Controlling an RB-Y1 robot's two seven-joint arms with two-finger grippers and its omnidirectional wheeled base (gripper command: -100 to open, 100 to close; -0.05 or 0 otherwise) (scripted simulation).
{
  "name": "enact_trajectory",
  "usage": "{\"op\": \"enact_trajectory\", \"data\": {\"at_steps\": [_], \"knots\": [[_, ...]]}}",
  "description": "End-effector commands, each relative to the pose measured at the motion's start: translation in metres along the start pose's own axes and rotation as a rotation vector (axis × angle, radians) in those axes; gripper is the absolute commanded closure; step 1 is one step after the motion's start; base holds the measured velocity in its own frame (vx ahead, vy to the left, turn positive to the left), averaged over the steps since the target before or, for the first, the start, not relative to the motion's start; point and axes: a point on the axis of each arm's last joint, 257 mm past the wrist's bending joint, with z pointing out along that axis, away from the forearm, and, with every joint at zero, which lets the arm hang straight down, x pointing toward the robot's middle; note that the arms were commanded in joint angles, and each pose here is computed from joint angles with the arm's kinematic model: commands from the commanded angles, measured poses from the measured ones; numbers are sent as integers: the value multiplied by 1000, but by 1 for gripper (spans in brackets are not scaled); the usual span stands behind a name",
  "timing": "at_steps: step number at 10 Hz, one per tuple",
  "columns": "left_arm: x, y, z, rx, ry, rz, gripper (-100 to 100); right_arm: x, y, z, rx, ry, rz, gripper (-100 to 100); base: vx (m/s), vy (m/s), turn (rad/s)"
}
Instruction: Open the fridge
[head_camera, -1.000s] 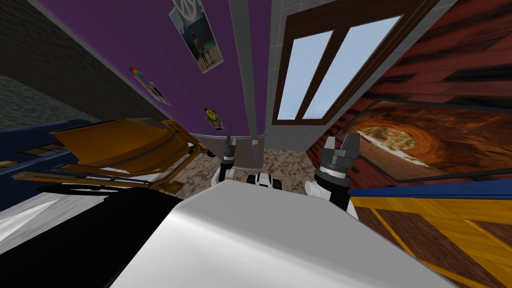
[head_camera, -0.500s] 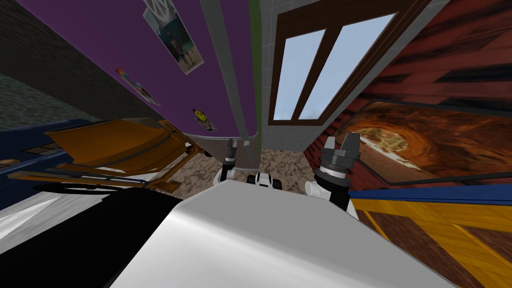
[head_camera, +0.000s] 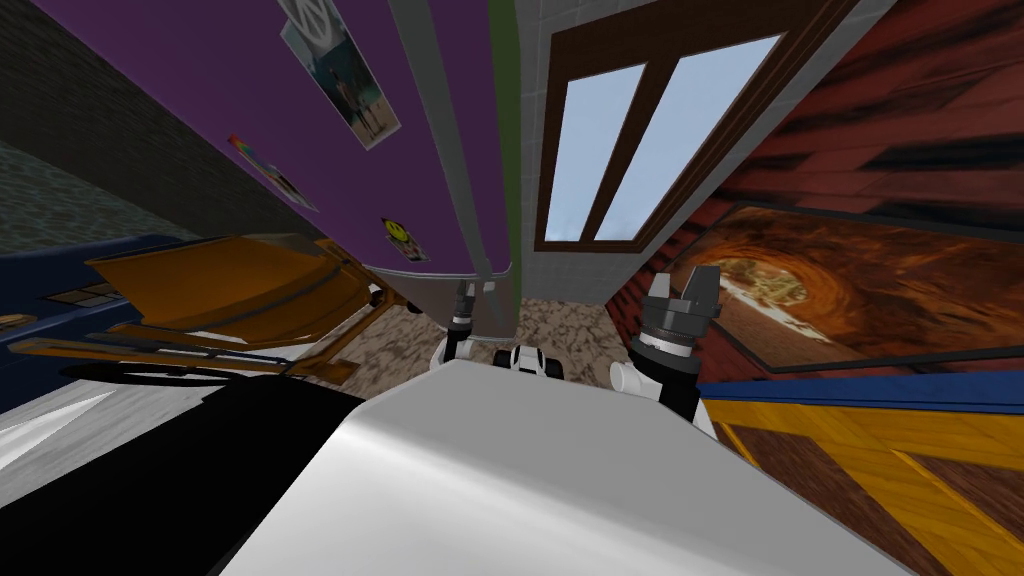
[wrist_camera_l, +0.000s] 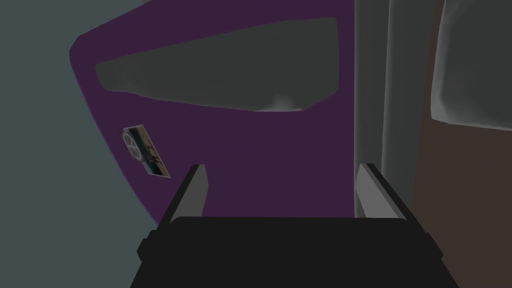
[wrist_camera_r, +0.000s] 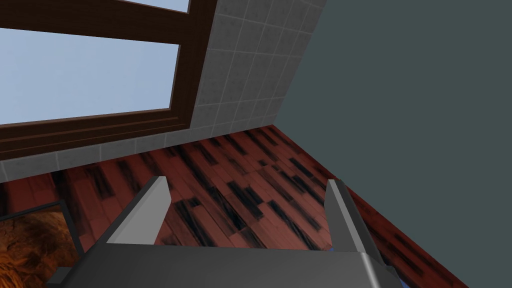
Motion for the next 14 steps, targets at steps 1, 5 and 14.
{"op": "enact_trajectory", "data": {"at_steps": [1, 5, 14], "knots": [[3, 14, -6, -20, -51, -26, -100, 0, 0, 0, 0, 0, 0, 0, 44, -145, 20], [-3, 14, -6, -13, -97, -34, -100, 0, 0, 0, 0, 0, 0, 0, 19, -52, 33], [-6, 13, -4, -12, -102, -32, 100, 0, 0, 0, 0, 0, 0, 0, 0, 0, 1]]}}
